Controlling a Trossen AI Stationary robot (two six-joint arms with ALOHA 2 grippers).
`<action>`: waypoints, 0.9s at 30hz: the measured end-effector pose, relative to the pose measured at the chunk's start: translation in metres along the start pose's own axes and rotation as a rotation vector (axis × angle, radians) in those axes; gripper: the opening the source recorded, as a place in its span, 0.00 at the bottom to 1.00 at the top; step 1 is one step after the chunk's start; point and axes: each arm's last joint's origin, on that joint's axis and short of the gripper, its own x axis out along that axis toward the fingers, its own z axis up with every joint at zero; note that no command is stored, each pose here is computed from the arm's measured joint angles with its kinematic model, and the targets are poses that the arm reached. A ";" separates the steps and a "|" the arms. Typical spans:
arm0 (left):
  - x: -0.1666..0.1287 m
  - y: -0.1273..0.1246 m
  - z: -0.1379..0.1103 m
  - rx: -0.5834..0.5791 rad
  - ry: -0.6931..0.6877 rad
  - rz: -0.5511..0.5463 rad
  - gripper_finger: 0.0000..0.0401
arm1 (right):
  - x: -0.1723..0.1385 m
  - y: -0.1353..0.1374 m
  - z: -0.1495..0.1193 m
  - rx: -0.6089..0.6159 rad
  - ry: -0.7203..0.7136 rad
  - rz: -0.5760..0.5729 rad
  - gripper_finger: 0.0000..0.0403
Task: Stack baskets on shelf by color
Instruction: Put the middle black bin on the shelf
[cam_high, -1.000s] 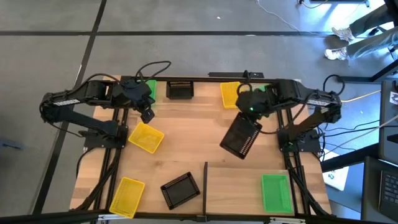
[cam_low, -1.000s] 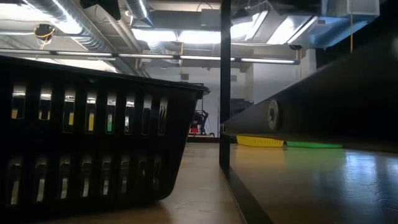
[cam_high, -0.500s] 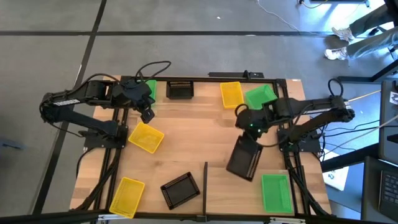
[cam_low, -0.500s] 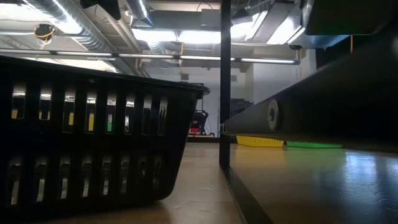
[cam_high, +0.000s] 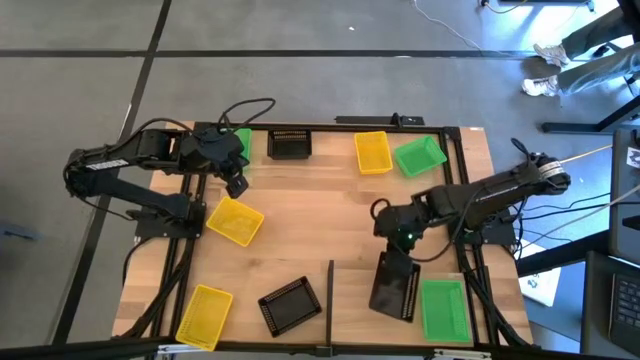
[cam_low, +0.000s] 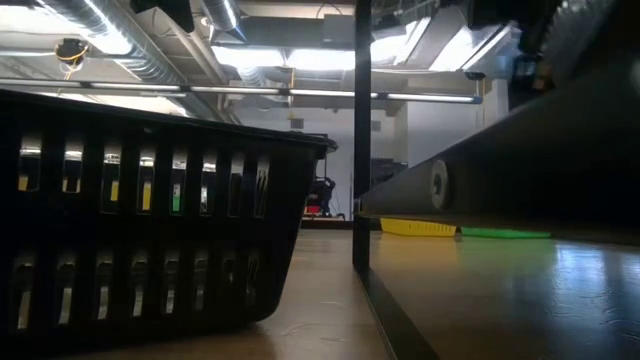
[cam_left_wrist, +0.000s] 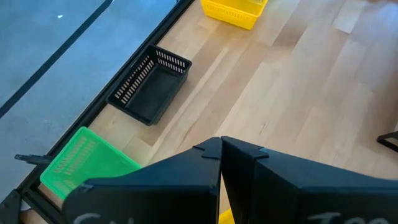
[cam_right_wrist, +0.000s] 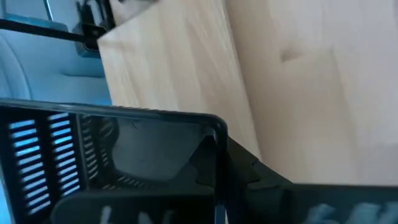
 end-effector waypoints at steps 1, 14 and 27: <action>0.000 0.000 0.000 0.002 0.000 0.000 0.00 | 0.005 -0.001 -0.003 0.008 0.003 0.007 0.00; 0.000 0.000 0.000 -0.030 -0.001 0.001 0.00 | 0.042 -0.009 -0.027 -0.048 -0.019 0.024 0.00; 0.000 0.000 0.000 -0.042 -0.001 0.001 0.00 | 0.046 -0.013 -0.029 -0.122 -0.014 0.013 0.02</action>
